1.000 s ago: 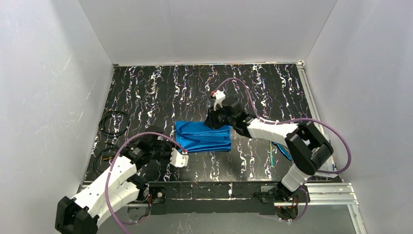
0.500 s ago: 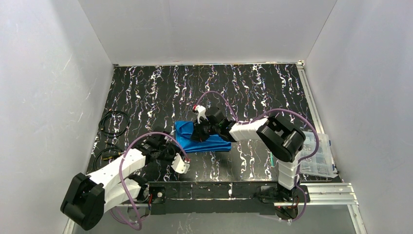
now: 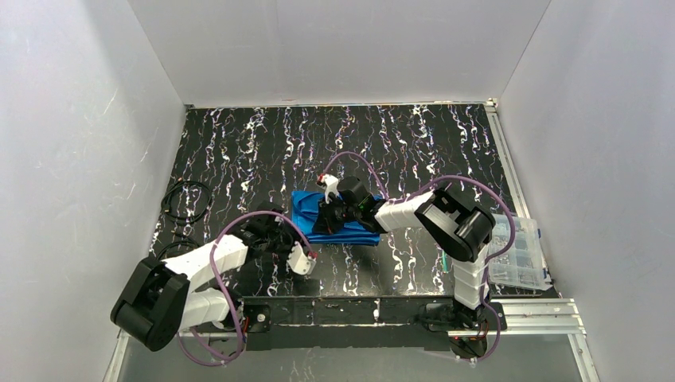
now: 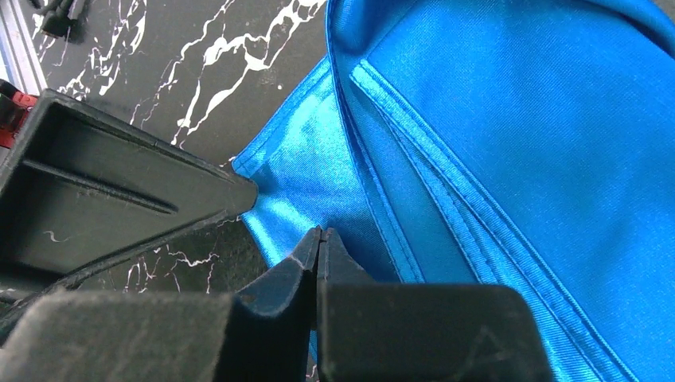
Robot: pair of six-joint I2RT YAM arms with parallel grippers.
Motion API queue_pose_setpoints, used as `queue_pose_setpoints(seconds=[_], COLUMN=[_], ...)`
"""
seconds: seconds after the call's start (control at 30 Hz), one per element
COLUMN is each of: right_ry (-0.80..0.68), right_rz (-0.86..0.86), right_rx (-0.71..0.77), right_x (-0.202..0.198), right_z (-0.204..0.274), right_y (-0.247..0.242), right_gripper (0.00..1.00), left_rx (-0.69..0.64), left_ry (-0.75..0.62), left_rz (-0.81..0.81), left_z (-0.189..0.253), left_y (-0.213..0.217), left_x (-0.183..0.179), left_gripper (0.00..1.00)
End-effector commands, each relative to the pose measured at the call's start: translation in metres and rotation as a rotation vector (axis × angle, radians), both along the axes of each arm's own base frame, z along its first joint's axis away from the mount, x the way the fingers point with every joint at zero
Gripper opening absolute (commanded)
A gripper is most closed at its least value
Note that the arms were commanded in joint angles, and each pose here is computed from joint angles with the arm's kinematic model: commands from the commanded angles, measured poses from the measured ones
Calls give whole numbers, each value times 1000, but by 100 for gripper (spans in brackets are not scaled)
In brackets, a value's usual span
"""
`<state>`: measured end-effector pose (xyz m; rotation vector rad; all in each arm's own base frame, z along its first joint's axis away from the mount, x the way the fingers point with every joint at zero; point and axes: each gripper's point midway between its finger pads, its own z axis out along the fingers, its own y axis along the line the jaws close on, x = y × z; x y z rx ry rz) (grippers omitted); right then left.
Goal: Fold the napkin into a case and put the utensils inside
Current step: Pick up the 2/3-rectangle-folded napkin at the center of the board.
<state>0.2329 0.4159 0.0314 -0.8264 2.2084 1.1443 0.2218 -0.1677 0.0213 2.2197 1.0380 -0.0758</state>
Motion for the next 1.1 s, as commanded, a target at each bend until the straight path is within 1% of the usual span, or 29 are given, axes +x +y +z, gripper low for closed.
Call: queue_pose_setpoints(seconds=[0.0,0.07,0.17,0.27,0.33,0.37,0.4,0.43,0.47,0.5,0.63,0.77,0.83,0.97,1.07], right_ry=[14,19,30,39,47,52,55,57,58,62,68,73,75,90,104], right_rz=[1,1,1,0,-4,-3,-4,-6,-7,-6,-12,-17,-16,-8,-2], right_rx=[13,14,15,8,3,5,7,6,4,1,-4,-2,-2,-3,-4], right_x=[2,2,1,0,0,-1,0,1,1,1,2,3,2,-1,-4], right_z=[-7,-8,-11,-15,-18,-19,-19,-19,-19,-20,-20,-19,-19,-21,-22], right_y=[-2,-2,-3,-5,-6,-6,-6,-7,-7,-8,-11,-13,-14,-14,-14], right_gripper=[7,7,7,7,7,7,7,7,7,7,5,5,5,4,4], left_rx=[43,23,0,-12,-25,-18,-1,16,27,30,35,47,68,96,89], left_ry=[80,86,108,121,133,146,159,166,158,144,88,81,90,106,77], left_rz=[1,-10,25,92,139,144,133,117,98,79,-10,-62,-86,-99,-110], left_z=[-12,-9,-2,6,12,13,11,9,8,6,4,2,-2,-6,-10], left_y=[12,11,9,5,1,0,1,3,5,8,16,16,16,14,9], left_x=[-20,-26,-26,-13,-2,1,-1,-3,-5,-5,-14,-18,-17,-5,7], left_gripper=[31,22,10,5,3,4,7,12,20,26,36,40,41,41,41])
